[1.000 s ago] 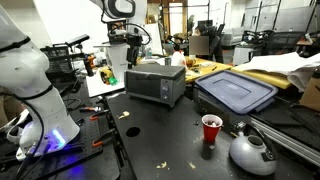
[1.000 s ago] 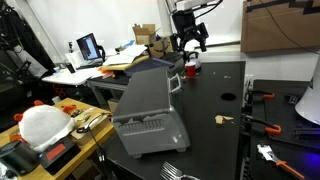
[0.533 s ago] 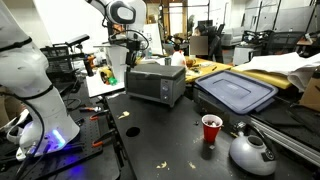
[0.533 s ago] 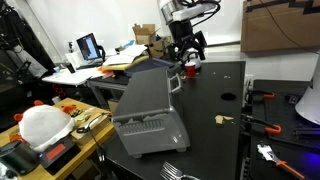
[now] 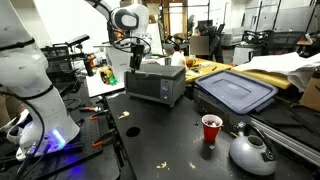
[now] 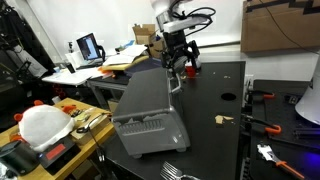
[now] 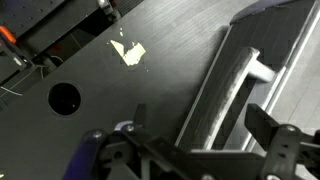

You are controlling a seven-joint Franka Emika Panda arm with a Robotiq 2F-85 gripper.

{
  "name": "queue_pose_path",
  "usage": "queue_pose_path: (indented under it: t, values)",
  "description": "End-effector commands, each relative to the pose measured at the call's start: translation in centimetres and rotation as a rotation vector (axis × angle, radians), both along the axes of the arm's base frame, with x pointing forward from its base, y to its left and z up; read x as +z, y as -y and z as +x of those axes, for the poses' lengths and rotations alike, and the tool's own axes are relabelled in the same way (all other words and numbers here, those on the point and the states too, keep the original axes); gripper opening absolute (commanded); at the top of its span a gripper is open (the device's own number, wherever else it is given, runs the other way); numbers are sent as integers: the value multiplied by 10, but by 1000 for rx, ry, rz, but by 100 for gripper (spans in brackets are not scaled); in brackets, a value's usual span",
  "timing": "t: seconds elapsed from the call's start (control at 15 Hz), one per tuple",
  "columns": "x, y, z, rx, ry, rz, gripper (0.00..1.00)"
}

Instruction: Open the small oven

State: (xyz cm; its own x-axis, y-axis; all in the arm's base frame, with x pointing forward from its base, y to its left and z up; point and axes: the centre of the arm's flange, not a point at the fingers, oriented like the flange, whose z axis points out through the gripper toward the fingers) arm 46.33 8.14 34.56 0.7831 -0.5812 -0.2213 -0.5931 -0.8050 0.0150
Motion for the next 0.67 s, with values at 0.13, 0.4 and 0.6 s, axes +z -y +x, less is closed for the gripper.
queue_pose_path:
  t: [0.13, 0.4, 0.6]
  values:
    - [-13, 1, 16, -140, 30, -34, 100]
    - [-20, 24, 12, -217, 6, -55, 100]
    - [-24, 40, 9, -266, -14, -59, 100]
